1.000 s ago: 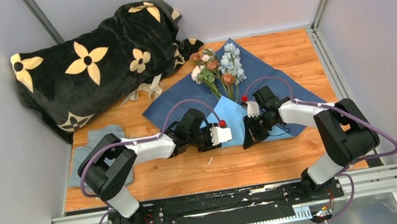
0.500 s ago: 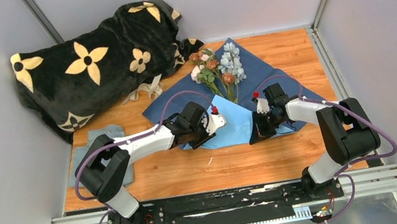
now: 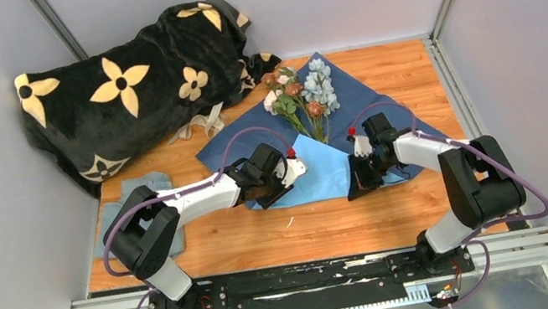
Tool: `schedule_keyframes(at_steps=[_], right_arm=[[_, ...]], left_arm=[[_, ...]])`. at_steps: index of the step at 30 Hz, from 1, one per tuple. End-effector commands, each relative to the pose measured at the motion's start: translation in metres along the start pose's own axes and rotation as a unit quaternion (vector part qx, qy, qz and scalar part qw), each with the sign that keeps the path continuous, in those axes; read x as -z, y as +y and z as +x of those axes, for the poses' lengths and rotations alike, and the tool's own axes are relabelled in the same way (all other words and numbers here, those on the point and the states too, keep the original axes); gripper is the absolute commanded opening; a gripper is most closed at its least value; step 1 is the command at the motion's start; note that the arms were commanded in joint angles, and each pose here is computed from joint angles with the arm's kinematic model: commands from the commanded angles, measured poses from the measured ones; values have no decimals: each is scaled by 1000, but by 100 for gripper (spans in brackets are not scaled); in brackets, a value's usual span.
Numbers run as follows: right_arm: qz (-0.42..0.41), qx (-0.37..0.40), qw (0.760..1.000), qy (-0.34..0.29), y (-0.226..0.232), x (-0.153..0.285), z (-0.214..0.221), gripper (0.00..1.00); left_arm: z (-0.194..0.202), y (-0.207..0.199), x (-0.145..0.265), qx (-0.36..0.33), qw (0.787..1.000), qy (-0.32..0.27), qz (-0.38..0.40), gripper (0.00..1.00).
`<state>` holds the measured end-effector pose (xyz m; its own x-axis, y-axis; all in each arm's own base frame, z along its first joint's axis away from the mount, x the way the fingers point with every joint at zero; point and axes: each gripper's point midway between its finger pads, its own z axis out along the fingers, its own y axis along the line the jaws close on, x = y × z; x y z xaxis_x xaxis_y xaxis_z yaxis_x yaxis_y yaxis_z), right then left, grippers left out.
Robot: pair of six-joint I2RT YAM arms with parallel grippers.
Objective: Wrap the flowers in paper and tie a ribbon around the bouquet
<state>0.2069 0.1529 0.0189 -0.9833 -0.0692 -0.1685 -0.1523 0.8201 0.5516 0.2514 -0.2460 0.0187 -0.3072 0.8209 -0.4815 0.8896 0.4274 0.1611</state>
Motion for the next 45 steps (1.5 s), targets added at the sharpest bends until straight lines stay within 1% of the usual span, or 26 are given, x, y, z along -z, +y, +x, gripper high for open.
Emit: schedule_keyframes(at_steps=[1,3,4,6,7,9,12,15,20,25,28,35,39,42,45], right_arm=[[-12,118,993,19,36,11,-5,0],[-65,176,982,15,71,9,-8,0],[-89,192,977,7,86,6,-12,0],[-122,193,973,-5,102,-2,-18,0],[-122,184,975,-10,101,-8,-23,0],[-70,146,987,-16,74,-20,-36,0],[-40,80,996,-10,42,-26,-38,0],[-20,32,999,-20,15,-16,-33,0],[34,-42,997,-47,-27,6,-14,0],[70,-156,983,-72,-74,20,7,0],[75,-198,974,-84,-86,27,9,0],[146,-252,948,-127,-118,53,15,0],[205,-275,925,-161,-138,74,18,0],[248,-276,911,-181,-147,94,12,0],[269,-253,906,-209,-144,118,-3,0]], left_arm=[[31,-6,-1,-13,999,51,7,38],[24,-11,-3,-16,999,43,24,38],[21,-10,-3,-19,999,39,25,38],[18,-8,-4,-25,999,37,23,38],[18,-7,-4,-27,999,38,20,38],[17,-6,-5,-27,999,39,18,37],[16,-5,-4,-27,999,35,16,37],[17,-5,-3,-30,999,34,15,37],[19,-5,-3,-37,999,36,15,31],[19,-5,-3,-41,998,33,15,29],[18,-4,-2,-44,998,32,14,28],[18,-3,-1,-48,998,28,10,28],[18,-3,0,-53,998,26,10,27],[17,-2,1,-56,998,23,8,27],[17,-2,2,-59,998,21,6,27]])
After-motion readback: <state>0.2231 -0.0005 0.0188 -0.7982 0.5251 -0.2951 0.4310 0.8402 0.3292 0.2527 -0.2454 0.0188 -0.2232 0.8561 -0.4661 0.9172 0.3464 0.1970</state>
